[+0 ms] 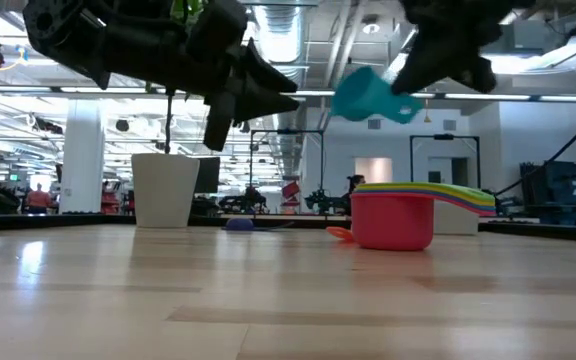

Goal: Nest measuring cups in basket
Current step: Stack the light blue measuring cup on top of the green measuring cup

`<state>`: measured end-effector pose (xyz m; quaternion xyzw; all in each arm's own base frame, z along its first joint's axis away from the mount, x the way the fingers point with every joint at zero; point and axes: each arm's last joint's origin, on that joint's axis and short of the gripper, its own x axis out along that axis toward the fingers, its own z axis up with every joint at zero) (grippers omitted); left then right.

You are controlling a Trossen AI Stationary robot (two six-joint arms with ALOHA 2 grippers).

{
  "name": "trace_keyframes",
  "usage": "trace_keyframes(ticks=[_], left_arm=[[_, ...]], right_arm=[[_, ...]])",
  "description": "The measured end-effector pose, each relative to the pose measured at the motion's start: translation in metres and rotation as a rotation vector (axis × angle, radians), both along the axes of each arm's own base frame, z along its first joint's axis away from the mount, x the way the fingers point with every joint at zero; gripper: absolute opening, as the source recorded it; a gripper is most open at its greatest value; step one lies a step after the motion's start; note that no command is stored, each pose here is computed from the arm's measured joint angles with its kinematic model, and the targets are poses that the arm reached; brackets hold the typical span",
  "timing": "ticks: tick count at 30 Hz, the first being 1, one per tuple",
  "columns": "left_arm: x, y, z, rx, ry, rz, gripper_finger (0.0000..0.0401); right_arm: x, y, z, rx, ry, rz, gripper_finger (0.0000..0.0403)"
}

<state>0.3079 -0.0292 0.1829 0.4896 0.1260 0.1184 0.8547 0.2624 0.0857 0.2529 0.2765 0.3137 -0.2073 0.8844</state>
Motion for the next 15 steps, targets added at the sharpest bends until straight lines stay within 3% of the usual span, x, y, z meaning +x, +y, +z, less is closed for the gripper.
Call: trace_keyframes(ticks=[6, 10, 15], left_arm=[[0.002, 0.016, -0.002, -0.032, 0.008, -0.008, 0.0134], [0.002, 0.028, -0.006, -0.108, 0.029, -0.035, 0.0131], [0.002, 0.036, -0.008, -0.125, 0.045, -0.006, 0.013]], right_arm=[[-0.031, 0.0, -0.018, 0.14, -0.085, 0.026, 0.0004], [-0.045, -0.007, -0.037, 0.265, -0.261, 0.074, 0.0004], [-0.057, -0.01, -0.064, 0.438, -0.41, 0.178, 0.0003]])
